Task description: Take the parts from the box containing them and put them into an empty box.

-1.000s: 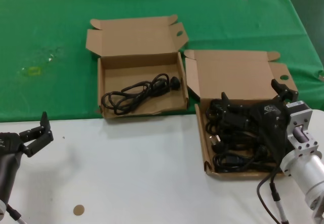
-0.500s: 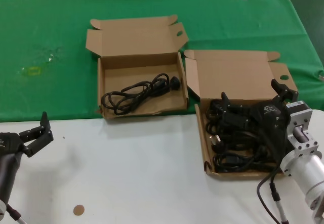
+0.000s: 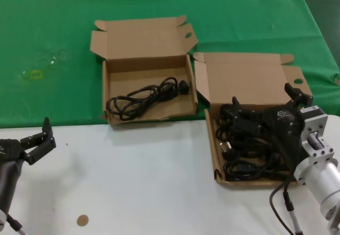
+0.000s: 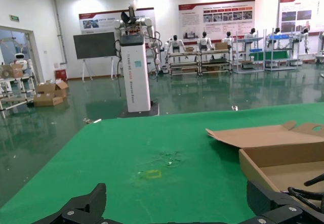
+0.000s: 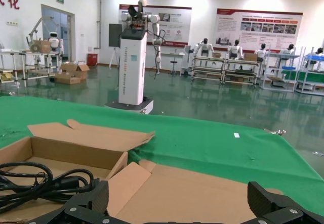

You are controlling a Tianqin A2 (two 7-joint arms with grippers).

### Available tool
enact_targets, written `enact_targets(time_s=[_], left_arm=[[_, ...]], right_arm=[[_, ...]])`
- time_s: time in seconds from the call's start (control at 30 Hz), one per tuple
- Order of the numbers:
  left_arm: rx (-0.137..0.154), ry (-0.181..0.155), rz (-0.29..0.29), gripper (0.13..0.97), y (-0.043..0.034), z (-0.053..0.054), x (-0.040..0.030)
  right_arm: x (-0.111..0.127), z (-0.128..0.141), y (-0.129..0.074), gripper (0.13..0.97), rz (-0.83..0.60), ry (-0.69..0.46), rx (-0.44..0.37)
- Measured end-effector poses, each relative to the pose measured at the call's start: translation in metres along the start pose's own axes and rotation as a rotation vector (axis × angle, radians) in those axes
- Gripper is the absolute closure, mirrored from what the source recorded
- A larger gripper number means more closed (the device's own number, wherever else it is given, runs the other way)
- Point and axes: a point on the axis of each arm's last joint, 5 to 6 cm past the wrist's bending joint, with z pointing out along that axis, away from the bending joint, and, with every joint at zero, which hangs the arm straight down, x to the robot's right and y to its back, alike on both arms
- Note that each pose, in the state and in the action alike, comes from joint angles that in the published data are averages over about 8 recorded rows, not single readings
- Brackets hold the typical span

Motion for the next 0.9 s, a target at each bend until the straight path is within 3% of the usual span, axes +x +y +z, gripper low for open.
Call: enact_targets(time_s=[0.9], left_arm=[[0.0,0.0,0.0,0.132,0.0,0.0,0.0]], right_arm=[[0.0,0.0,0.0,0.13,0.0,0.0,0.0]])
